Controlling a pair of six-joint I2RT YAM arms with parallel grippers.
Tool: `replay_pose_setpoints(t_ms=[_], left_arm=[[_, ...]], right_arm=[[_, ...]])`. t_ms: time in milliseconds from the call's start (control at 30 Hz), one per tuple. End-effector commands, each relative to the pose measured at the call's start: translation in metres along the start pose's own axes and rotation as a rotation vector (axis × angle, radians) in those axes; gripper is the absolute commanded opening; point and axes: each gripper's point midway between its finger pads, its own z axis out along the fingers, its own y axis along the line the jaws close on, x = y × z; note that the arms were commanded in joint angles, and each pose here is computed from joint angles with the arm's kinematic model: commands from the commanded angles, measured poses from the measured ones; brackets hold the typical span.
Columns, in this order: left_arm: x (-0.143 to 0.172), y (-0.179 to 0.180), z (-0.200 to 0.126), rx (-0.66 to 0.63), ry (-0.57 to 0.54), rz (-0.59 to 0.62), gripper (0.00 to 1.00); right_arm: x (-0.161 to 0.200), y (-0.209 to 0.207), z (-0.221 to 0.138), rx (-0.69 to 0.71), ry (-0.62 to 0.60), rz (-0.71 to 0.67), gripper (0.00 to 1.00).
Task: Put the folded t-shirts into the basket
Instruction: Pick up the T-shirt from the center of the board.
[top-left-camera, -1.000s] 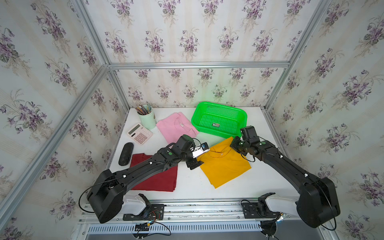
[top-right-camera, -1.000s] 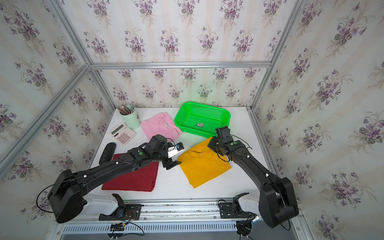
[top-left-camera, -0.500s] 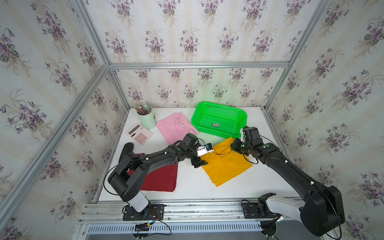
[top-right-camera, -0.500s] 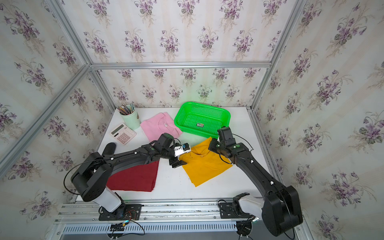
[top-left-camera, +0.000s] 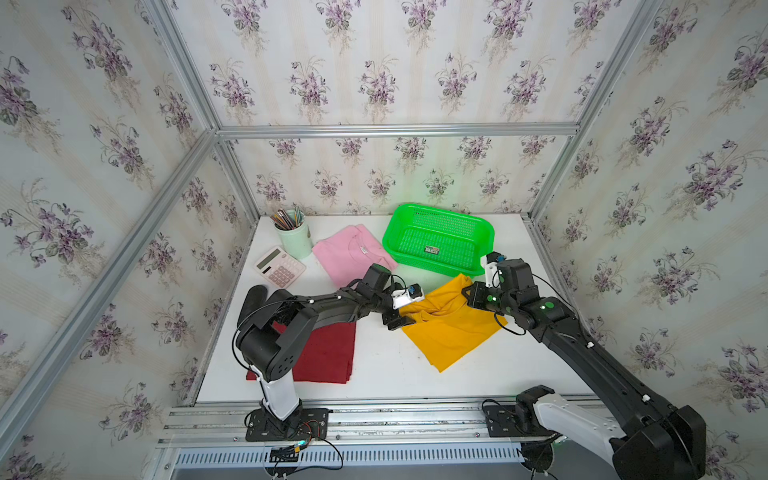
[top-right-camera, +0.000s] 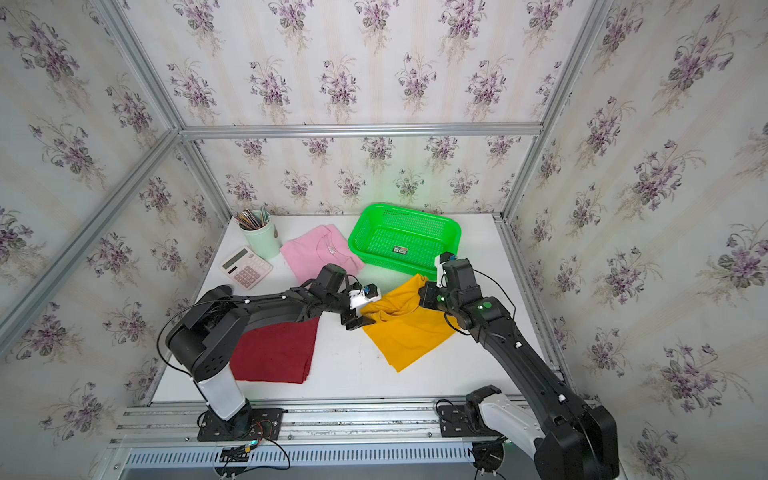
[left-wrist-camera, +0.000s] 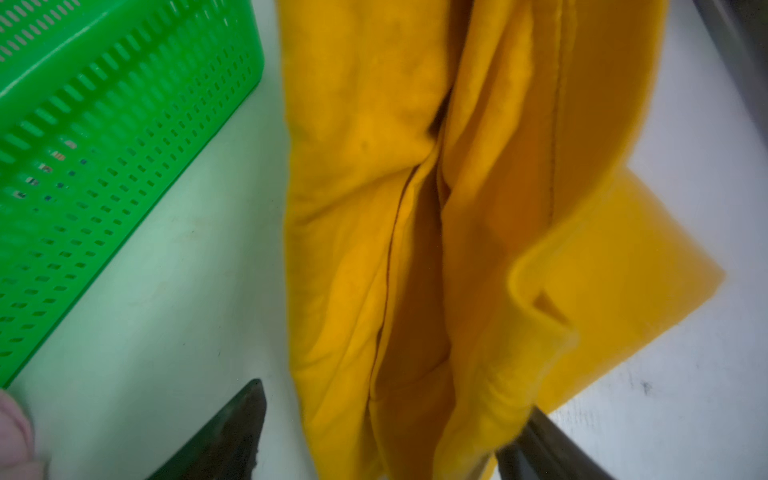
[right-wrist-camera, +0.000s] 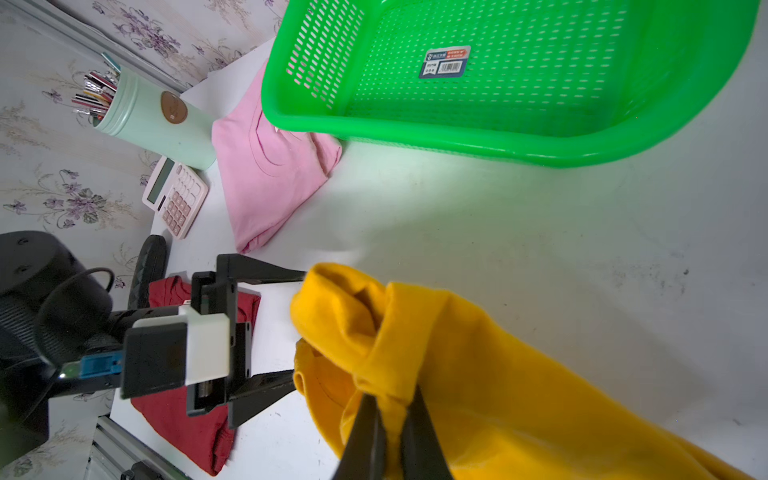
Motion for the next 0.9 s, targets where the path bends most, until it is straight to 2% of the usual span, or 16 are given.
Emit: replay_pose_setpoints(t_ms=[0,133,267,333,433,467,600,733,767,867], left_arm=[[-0.021,-0.002,0.001,0.037,-0.087,0.077,0.84],[-0.021,0.006,0.005,0.02,-0.076,0.091,0.83],[-0.022,0.001,0.005,0.073,-0.068,0.08,0.79],[-0.021,-0.004,0.004,0.096,-0.059,0.071,0.71],[-0.014,-0.011,0.0,0.101,-0.039,0.055,0.47],[-0.012,-0.012,-0.002,0.091,-0.038,0.056,0.41],[0.001,-0.02,-0.011,0.044,-0.029,0.047,0.43],[0.01,-0.02,-0.011,0.027,-0.001,0.027,0.4],[0.012,-0.019,-0.01,0.03,0.01,0.022,0.35],[0.012,-0.018,-0.008,0.041,0.029,0.02,0.0]], right_arm=[[-0.009,0.016,-0.003,-0.076,-0.027,-0.04,0.0],[-0.007,0.022,-0.005,-0.104,-0.018,-0.056,0.0],[-0.007,0.02,-0.006,-0.091,-0.021,-0.056,0.0],[-0.008,0.018,-0.007,-0.081,-0.03,-0.043,0.0],[-0.012,0.013,-0.008,-0.044,-0.044,-0.014,0.0],[-0.013,0.011,-0.008,-0.03,-0.043,-0.004,0.0],[-0.013,0.006,-0.005,0.01,-0.021,0.051,0.0],[-0.015,0.018,-0.003,-0.051,-0.006,0.09,0.0],[-0.015,0.021,-0.003,-0.067,-0.005,0.098,0.0],[-0.02,0.023,-0.005,-0.068,-0.017,0.118,0.0]])
